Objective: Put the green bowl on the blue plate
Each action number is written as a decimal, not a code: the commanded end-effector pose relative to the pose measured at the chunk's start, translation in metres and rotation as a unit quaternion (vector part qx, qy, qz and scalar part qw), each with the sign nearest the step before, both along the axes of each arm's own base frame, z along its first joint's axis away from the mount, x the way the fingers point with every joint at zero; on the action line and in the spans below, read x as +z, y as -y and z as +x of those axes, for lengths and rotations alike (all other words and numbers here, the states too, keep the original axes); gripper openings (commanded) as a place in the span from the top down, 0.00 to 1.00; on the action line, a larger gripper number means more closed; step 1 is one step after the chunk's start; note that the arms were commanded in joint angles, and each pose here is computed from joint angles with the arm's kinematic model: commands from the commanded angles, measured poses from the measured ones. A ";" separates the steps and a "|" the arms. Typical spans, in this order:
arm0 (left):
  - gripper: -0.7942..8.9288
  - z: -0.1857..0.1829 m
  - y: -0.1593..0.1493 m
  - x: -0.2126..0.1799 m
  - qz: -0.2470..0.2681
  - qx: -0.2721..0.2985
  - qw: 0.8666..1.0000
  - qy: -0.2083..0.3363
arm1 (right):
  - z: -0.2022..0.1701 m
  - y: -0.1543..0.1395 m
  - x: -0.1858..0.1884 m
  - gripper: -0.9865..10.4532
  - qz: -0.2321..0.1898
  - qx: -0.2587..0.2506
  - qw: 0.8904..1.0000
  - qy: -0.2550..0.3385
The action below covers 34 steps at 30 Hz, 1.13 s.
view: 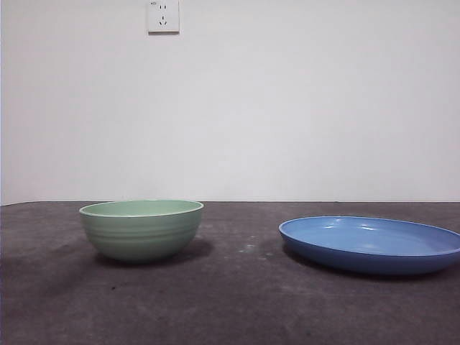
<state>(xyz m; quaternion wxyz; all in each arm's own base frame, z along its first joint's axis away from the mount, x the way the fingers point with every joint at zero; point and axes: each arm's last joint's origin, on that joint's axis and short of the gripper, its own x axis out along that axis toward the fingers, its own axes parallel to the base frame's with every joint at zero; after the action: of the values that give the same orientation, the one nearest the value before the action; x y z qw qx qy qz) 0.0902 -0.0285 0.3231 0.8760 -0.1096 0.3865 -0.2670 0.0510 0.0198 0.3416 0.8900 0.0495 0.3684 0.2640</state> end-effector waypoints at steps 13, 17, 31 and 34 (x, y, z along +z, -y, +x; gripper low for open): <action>0.50 0.125 0.030 -0.023 0.062 0.029 0.996 -0.052 | 0.000 0.000 0.005 0.58 0.005 -0.006 1.000 0.007; 0.50 0.155 0.042 -0.033 0.098 0.028 0.993 -0.064 | 0.000 0.000 0.005 0.58 0.005 -0.007 1.000 0.008; 0.50 0.220 0.075 -0.083 0.165 0.011 0.981 -0.097 | 0.000 0.000 0.005 0.58 0.006 -0.008 1.000 0.006; 0.50 0.226 0.081 -0.096 0.172 0.006 0.979 -0.109 | 0.000 0.000 0.005 0.58 0.006 -0.008 1.000 0.006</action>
<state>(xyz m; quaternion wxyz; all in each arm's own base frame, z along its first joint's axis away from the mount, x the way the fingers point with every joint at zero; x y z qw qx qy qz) 0.3106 -0.1058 0.2255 0.8322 0.0045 0.5265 -0.1737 0.0511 0.0197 0.3416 0.8906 0.0533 0.3701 0.2591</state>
